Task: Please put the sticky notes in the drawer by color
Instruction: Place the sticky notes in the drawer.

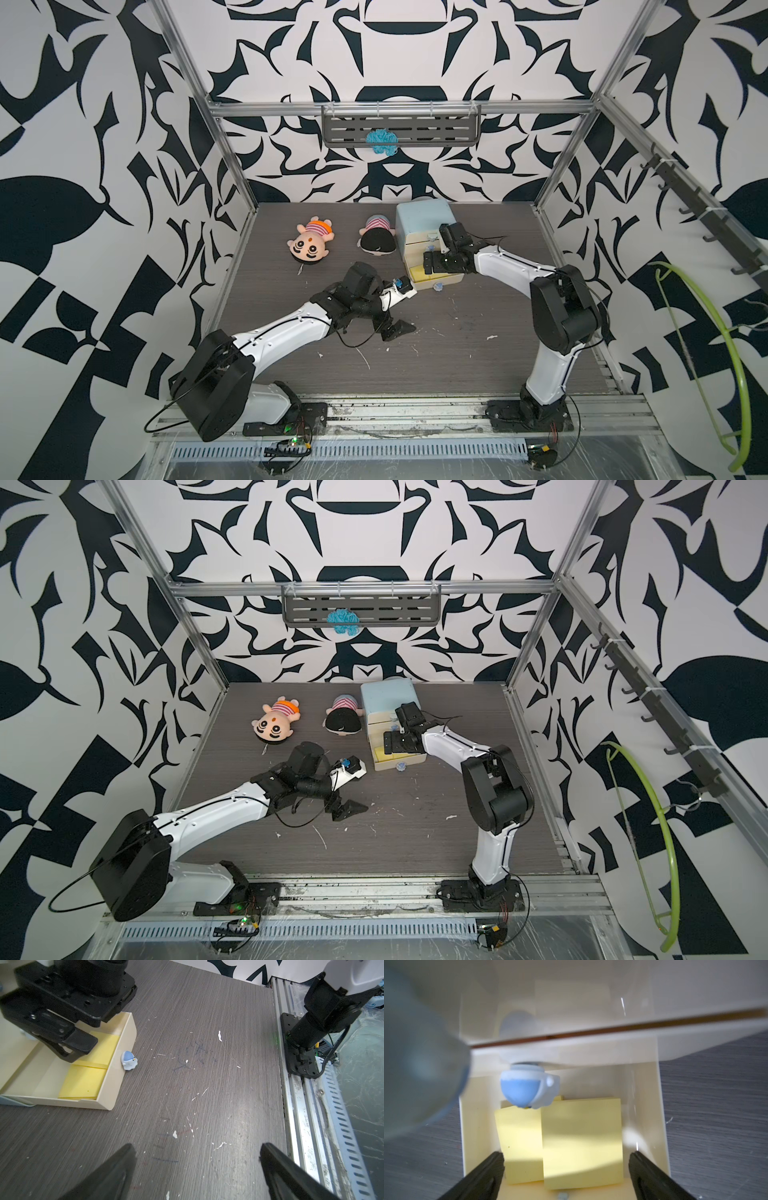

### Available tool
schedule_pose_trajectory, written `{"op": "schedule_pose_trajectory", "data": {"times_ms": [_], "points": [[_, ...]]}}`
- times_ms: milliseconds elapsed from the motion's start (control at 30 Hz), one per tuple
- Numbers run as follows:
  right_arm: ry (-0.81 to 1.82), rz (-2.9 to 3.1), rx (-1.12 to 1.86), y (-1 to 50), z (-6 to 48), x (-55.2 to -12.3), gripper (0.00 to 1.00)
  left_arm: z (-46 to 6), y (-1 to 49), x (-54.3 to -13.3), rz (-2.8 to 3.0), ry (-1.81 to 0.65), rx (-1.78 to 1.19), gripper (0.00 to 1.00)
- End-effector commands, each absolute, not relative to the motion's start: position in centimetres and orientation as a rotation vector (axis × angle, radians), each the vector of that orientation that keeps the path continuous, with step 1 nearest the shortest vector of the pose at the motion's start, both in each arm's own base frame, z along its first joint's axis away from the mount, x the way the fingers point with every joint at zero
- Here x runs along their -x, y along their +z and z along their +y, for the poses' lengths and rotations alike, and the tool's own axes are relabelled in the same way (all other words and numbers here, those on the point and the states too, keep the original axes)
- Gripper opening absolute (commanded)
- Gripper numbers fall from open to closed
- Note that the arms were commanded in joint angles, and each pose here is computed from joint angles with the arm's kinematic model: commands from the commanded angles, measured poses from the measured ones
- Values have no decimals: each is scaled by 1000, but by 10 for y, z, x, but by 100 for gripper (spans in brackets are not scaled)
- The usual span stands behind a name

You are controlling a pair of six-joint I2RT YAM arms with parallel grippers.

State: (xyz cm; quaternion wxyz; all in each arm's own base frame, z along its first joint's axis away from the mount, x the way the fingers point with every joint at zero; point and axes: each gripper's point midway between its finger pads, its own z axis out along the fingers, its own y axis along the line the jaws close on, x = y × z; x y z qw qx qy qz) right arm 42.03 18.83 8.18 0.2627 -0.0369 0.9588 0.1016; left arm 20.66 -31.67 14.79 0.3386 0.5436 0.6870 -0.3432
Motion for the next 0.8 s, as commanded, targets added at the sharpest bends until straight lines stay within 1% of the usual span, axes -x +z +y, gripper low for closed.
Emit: {"op": "schedule_pose_trajectory", "data": {"times_ms": [0,100,200,333,400,567,767], "points": [[331,2484,96,125,188,-421,99,-322,152,-208,1776,-912,-1418,99],[329,2459,80,134,181,-409,97,-324,157,-213,1768,-906,-1386,99],[303,2417,56,141,167,-393,92,-327,168,-234,1789,-860,-1257,99],[261,2383,126,132,151,-366,91,-335,194,-270,1825,-846,-1008,99],[254,2371,153,121,146,-352,92,-339,205,-287,1847,-852,-901,99],[282,2397,149,99,141,-332,92,-338,223,-342,2015,-800,-490,99],[464,2391,250,78,163,-314,92,-328,235,-402,2147,-617,-96,100]]}}
